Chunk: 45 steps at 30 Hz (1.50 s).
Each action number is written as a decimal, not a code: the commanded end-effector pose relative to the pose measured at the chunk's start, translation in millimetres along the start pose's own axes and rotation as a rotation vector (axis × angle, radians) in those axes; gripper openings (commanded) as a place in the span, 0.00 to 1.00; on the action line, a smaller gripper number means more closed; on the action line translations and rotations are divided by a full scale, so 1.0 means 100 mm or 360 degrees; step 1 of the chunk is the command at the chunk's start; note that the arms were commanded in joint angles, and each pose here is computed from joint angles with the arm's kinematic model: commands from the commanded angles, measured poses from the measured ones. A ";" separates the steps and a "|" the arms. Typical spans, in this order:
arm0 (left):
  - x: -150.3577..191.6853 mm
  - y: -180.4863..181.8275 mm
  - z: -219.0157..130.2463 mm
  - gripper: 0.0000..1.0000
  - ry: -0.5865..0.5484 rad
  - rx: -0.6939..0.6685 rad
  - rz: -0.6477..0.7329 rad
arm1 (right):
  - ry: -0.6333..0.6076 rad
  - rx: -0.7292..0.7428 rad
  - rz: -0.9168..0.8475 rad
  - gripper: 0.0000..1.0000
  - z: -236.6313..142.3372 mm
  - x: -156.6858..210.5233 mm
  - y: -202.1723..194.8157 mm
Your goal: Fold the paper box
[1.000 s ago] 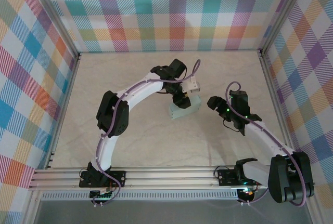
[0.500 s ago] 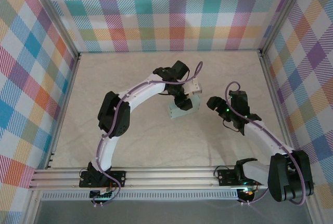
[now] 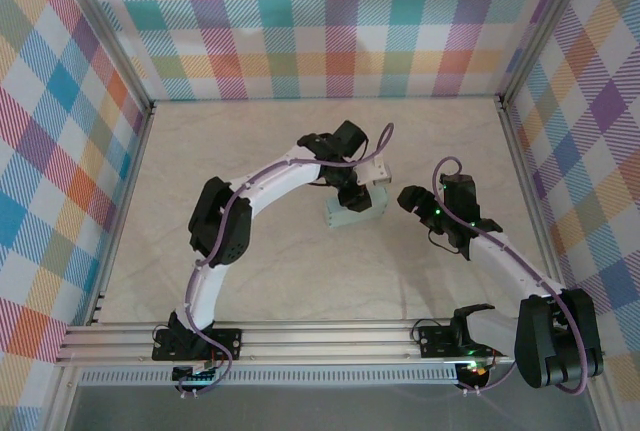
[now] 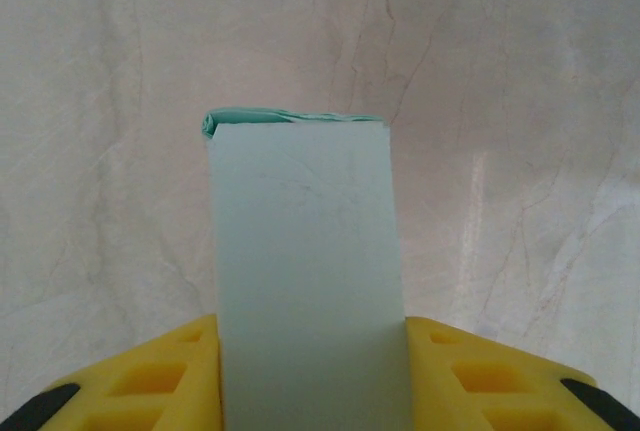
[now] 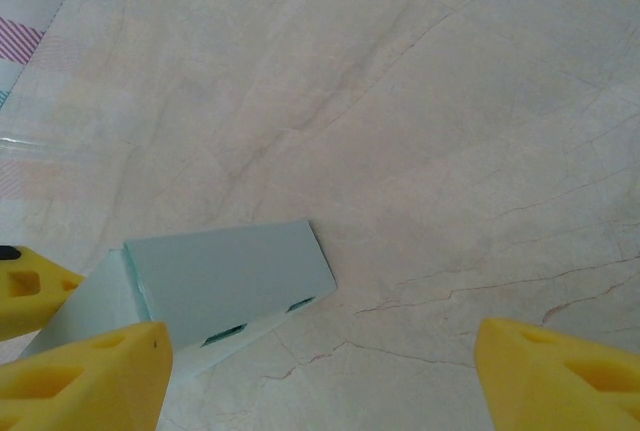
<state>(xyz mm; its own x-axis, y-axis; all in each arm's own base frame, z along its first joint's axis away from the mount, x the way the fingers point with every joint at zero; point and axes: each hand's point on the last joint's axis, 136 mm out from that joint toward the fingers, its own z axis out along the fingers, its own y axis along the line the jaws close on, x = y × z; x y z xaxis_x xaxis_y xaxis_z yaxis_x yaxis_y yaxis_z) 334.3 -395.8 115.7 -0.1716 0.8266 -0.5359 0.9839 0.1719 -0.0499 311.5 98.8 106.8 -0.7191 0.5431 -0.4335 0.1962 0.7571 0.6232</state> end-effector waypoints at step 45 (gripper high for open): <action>1.58 0.89 -2.11 1.00 -0.0859 -0.1349 -0.1181 | -0.0477 0.0006 -0.1036 1.00 0.14 -0.84 0.41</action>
<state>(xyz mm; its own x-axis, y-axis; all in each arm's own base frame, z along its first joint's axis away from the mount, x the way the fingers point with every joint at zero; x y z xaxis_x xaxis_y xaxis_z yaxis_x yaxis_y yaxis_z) 389.6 -163.0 190.9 -0.4469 0.2301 -0.8645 0.3972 0.9169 0.0388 368.3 106.6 140.3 -0.5913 0.2005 -0.7811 -0.1884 0.9074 0.3756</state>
